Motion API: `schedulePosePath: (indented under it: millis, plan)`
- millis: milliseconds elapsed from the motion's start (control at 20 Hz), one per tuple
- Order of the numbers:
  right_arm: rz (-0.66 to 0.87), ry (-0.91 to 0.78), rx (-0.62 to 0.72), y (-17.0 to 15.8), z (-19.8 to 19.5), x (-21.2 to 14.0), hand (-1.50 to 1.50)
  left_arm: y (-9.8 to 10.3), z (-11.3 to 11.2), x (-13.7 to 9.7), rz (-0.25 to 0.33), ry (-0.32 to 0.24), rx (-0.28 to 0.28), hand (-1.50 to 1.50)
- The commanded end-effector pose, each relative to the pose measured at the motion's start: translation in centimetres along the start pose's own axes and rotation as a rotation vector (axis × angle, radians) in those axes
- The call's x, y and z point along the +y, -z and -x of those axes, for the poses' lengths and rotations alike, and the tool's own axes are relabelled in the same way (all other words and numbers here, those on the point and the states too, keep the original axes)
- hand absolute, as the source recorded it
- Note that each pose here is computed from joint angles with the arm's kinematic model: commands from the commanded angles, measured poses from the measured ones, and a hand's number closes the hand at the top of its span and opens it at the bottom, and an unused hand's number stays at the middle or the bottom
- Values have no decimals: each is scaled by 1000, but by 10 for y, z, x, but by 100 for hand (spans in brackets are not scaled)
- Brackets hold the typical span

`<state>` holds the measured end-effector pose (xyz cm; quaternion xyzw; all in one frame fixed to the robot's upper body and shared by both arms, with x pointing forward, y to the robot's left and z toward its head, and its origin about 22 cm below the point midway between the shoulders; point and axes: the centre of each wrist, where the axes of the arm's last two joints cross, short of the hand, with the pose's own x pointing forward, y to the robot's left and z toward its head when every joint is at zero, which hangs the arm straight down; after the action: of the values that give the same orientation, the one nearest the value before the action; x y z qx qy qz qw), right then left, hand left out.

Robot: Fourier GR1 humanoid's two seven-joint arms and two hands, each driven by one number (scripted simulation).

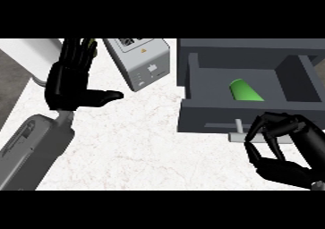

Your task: Pick up the cup, place it into the drawer and close the drawer

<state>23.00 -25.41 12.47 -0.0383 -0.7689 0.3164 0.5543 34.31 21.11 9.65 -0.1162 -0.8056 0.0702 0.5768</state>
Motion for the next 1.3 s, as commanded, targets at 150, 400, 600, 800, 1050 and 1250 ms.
schedulePosePath:
  millis: [150, 400, 600, 800, 1050, 1250]
  plan:
    - [-142, -342, 1, 12, 24, 32, 150, -29, -6, 39, -9, -10, 18, -150]
    - [-163, -425, 39, 24, 62, 45, 150, -72, 0, 69, -26, 1, 13, -150]
    - [-165, -439, 93, 34, 95, 54, -150, -75, -26, 97, -15, 14, -4, -150]
    - [-216, -516, 125, 52, 114, 62, -150, -81, -9, 104, -35, 17, -2, -150]
    - [-241, -491, 139, 79, 138, 71, -150, -81, -18, 117, -32, -4, -2, -150]
    - [-237, -473, 185, 101, 158, 81, -150, -91, -13, 126, -30, 4, -6, -150]
